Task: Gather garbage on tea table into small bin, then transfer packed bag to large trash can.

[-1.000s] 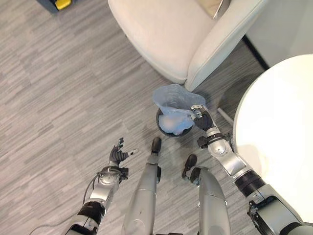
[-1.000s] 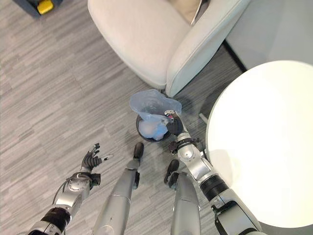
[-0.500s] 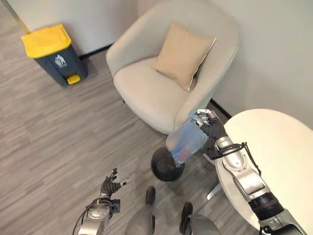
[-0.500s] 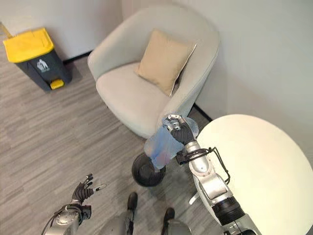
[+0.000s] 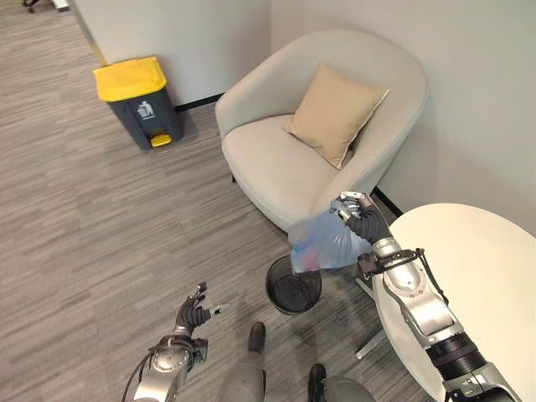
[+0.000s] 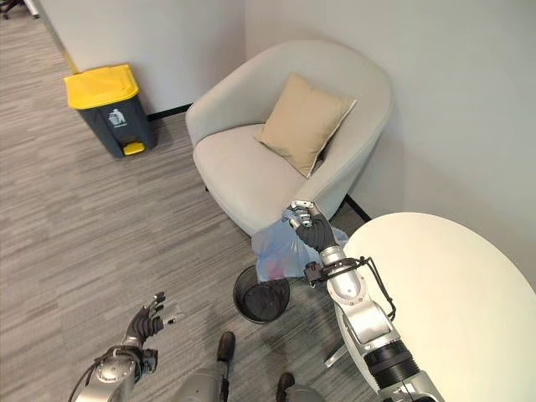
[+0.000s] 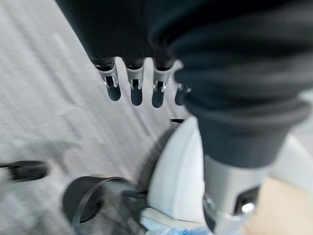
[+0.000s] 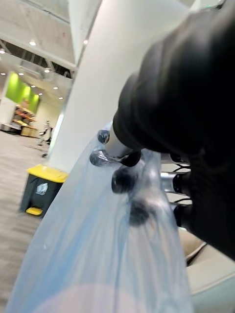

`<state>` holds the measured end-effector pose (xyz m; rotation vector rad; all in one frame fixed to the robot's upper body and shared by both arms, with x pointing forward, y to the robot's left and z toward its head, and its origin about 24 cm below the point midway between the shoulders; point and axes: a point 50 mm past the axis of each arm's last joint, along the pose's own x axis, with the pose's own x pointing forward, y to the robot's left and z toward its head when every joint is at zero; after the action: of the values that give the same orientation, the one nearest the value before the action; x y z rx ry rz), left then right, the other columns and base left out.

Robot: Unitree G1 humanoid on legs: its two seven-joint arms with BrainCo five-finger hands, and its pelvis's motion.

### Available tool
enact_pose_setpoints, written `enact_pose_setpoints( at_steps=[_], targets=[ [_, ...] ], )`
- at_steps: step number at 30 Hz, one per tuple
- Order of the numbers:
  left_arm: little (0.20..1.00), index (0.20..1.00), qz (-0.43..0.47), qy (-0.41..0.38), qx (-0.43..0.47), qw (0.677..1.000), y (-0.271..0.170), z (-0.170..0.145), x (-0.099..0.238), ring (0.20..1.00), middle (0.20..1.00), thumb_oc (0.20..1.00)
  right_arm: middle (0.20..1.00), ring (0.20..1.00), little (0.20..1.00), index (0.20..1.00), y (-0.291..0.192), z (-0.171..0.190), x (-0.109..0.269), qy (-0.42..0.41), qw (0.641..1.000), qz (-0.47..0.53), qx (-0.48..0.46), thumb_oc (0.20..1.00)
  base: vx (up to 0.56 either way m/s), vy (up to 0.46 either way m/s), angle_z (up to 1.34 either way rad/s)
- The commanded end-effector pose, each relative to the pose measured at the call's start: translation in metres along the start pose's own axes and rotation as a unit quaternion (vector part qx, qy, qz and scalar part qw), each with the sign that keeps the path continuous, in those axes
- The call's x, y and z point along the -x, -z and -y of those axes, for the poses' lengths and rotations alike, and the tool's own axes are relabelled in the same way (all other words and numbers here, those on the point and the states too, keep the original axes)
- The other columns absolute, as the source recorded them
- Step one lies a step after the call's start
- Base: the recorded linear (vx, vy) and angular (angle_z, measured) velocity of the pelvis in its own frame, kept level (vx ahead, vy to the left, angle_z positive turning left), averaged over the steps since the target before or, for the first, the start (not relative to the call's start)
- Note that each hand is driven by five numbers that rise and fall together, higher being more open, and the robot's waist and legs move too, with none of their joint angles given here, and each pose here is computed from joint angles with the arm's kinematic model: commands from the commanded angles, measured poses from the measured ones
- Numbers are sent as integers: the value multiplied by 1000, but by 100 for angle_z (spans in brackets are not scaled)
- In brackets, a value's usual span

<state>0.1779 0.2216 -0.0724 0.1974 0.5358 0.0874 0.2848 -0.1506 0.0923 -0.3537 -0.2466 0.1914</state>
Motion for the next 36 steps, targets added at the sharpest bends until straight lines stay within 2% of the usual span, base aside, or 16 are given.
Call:
enact_pose_setpoints(
  at_steps=[1,8,14,16,24,36],
  targets=[
    [1000,1000,80,-5,-6,997,-40,-8,-14,1000,1000,1000,200,200,200,200,-44,19,-13,50,991,114,-41,200,-312,-54,102],
    [1000,1000,139,31,-20,990,-68,2,-14,1000,1000,1000,200,200,200,200,-48,19,-15,25,992,119,-34,200,-98,17,59],
    [1000,1000,202,71,-76,974,-95,15,-11,1000,1000,1000,200,200,200,200,-57,15,-14,11,989,141,-53,200,39,107,35],
    [1000,1000,241,98,-97,961,-113,24,-8,1000,1000,1000,200,200,200,200,-64,9,-15,-7,985,156,-74,200,44,93,7],
    [1000,1000,308,139,-113,934,-144,46,-1,1000,1000,1000,200,200,200,200,-77,-15,-18,-65,976,178,-104,200,49,47,-12],
    [1000,1000,392,96,-187,896,-189,70,-5,1000,1000,1000,200,200,200,200,-113,-60,-32,-140,952,232,-145,200,46,17,-8]
  ],
)
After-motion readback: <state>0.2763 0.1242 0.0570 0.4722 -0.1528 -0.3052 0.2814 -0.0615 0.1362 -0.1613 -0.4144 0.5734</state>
